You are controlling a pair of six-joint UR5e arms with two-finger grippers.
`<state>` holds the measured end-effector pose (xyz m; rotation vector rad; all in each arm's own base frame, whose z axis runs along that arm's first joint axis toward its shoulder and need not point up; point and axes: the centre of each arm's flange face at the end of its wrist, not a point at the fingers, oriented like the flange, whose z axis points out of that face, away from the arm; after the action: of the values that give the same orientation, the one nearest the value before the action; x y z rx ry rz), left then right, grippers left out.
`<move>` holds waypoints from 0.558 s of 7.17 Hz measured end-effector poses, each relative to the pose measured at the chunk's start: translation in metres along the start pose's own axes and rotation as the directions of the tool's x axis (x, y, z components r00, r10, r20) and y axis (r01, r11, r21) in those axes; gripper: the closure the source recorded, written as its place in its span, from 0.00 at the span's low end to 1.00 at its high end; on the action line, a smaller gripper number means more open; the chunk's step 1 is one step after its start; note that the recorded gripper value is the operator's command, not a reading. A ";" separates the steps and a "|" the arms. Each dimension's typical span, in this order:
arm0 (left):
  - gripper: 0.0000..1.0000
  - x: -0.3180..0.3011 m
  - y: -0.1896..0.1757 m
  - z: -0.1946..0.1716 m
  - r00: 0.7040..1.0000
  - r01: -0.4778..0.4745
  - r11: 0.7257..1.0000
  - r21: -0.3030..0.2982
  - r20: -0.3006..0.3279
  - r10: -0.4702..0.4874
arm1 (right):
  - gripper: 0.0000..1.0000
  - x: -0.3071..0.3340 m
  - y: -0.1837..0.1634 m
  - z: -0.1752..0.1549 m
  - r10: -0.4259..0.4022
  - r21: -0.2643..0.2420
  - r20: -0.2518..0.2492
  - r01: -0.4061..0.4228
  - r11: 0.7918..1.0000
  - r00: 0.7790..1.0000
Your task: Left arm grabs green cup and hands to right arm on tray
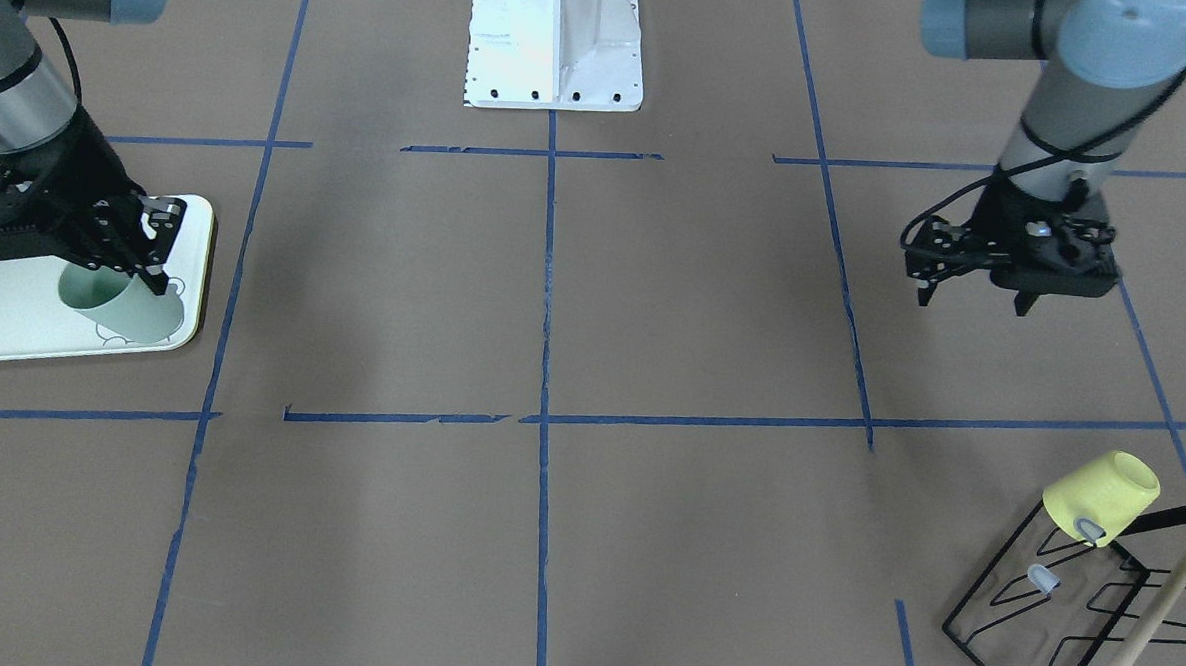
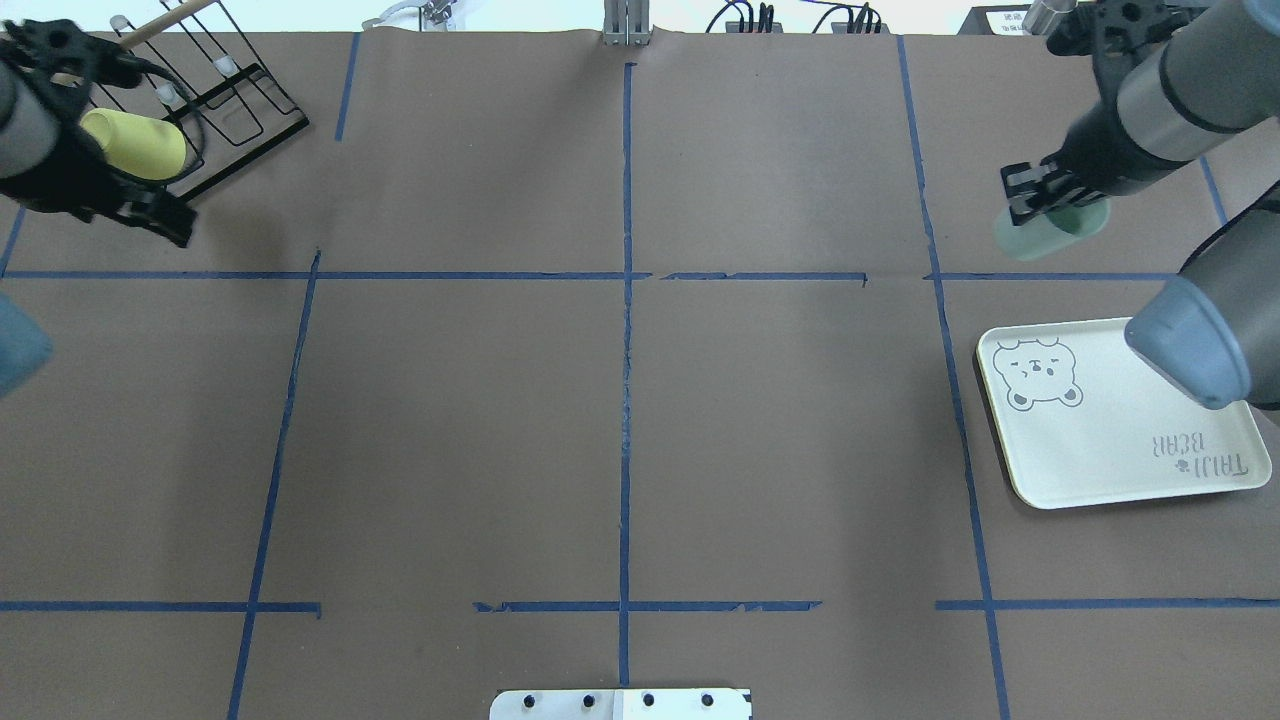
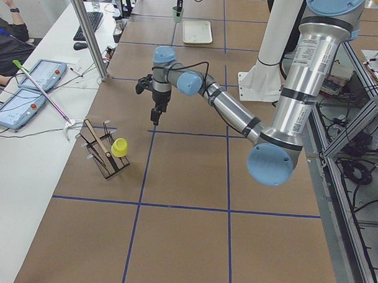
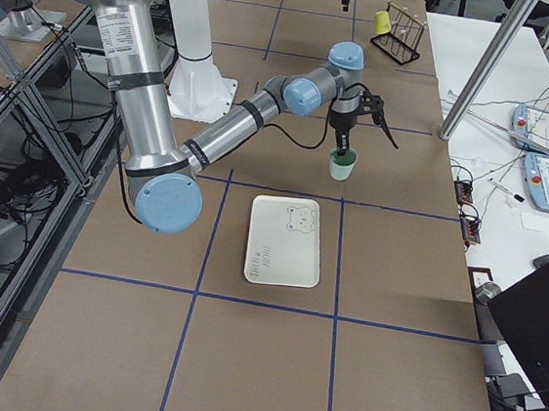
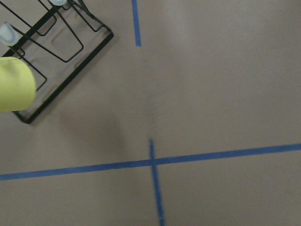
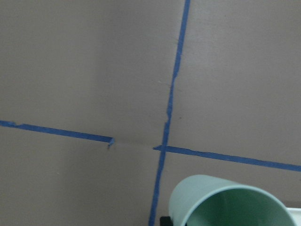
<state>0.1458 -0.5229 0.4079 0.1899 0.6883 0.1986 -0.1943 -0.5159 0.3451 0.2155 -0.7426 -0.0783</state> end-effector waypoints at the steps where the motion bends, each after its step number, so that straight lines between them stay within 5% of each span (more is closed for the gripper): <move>1: 0.00 -0.066 0.023 -0.001 1.000 0.002 0.999 -0.032 -0.026 -0.003 | 1.00 0.032 0.013 0.004 -0.008 -0.002 0.016 0.008 1.000 1.000; 4: 0.00 -0.218 0.137 -0.003 0.995 0.064 0.995 -0.076 -0.069 -0.069 | 1.00 0.111 0.071 0.019 -0.001 0.020 0.076 -0.001 1.000 0.997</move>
<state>-0.0367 -0.4434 0.5706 0.0893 0.7559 0.1670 -0.1258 -0.4665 0.4479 0.2328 -0.8197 -0.0795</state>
